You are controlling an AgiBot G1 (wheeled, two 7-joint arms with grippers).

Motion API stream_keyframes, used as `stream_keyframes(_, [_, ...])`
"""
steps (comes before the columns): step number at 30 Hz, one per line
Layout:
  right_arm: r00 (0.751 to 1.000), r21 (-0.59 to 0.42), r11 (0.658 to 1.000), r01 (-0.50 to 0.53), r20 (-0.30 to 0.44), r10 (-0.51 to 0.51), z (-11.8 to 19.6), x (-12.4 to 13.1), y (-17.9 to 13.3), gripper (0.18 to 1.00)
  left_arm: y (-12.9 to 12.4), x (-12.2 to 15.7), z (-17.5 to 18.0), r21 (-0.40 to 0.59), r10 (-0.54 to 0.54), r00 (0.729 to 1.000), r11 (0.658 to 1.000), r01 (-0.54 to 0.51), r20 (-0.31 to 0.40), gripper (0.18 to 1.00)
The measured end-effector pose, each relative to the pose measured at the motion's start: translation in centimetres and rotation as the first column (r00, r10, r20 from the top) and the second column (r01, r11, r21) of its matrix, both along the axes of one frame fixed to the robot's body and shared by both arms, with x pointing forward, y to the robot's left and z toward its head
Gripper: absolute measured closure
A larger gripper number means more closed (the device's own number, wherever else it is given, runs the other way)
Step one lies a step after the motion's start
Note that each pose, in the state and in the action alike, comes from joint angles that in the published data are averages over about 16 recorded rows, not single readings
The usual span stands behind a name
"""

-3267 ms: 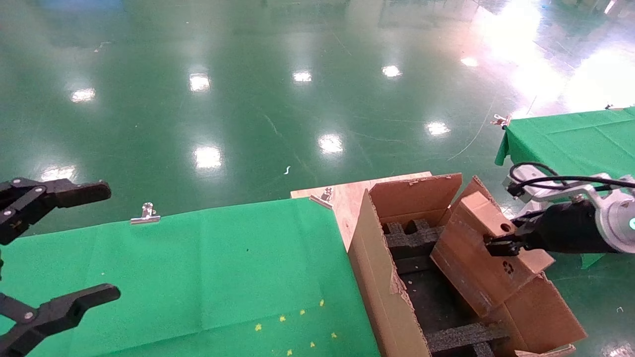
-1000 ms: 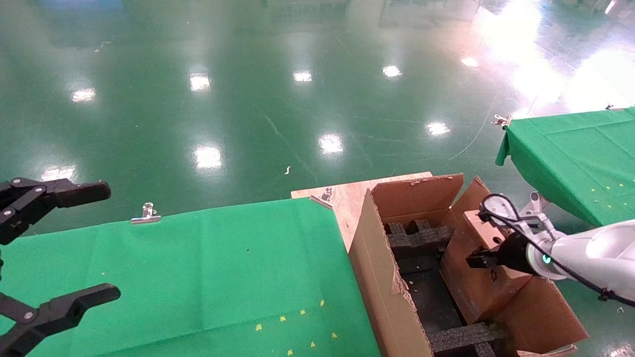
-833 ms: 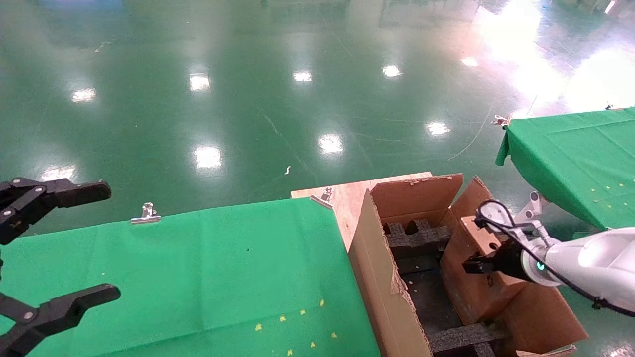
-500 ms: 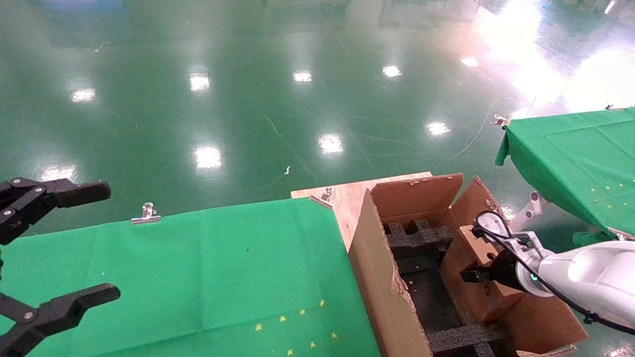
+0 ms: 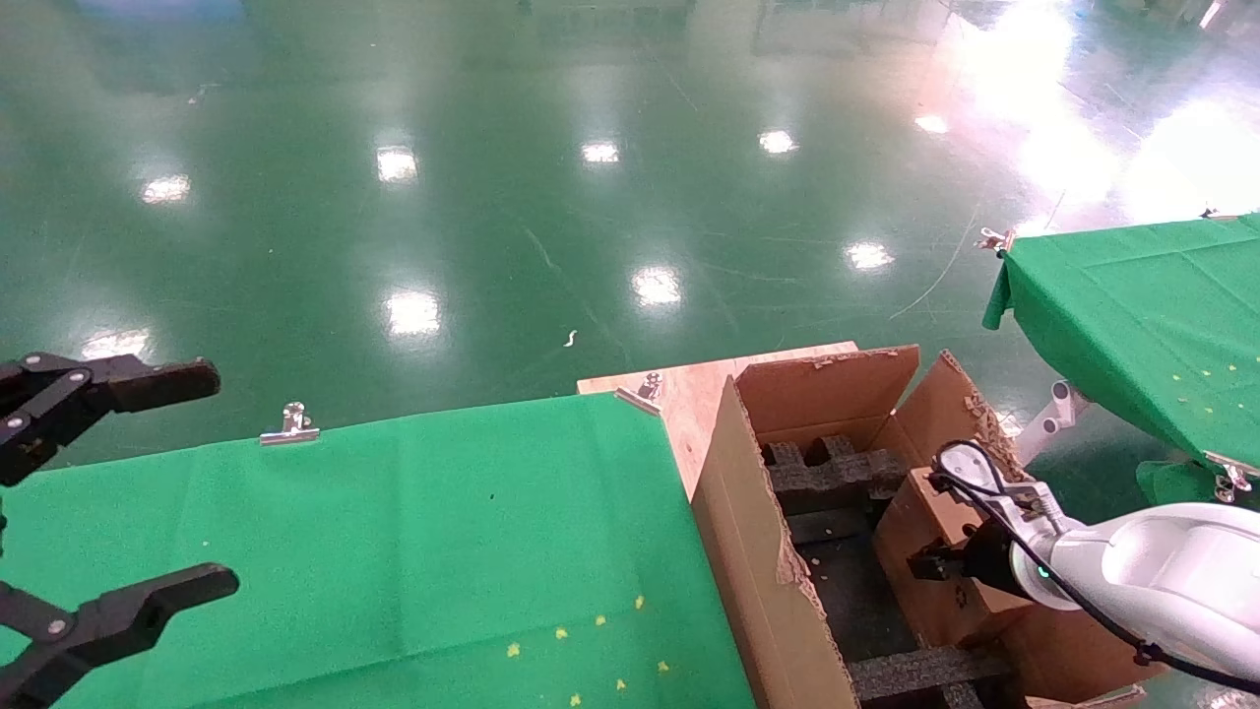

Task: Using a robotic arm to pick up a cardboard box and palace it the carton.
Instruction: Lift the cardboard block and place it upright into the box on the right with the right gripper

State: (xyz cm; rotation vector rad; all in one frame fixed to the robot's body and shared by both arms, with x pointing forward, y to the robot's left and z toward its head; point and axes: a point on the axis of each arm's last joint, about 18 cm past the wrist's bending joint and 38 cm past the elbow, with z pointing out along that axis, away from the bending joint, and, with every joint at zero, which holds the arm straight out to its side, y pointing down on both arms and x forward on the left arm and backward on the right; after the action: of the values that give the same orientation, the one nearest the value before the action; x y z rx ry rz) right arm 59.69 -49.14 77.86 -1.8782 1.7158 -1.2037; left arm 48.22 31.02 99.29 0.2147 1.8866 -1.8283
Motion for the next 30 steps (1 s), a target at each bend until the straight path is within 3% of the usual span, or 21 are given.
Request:
stream_keyframes(15, [0.999, 0.0, 0.999, -0.034, -0.035, 0.034, -2.3, 1.0, 0.1, 0.892, 0.0, 0.0, 0.0, 0.0, 0.0, 1.0, 1.0, 0.0, 0.0, 0.183])
stream_keyframes(30, [0.998, -0.012, 0.999, -0.046, -0.039, 0.046, -2.4, 1.4, 0.1, 0.86, 0.0, 0.0, 0.0, 0.0, 0.0, 1.0, 1.0, 0.0, 0.0, 0.183])
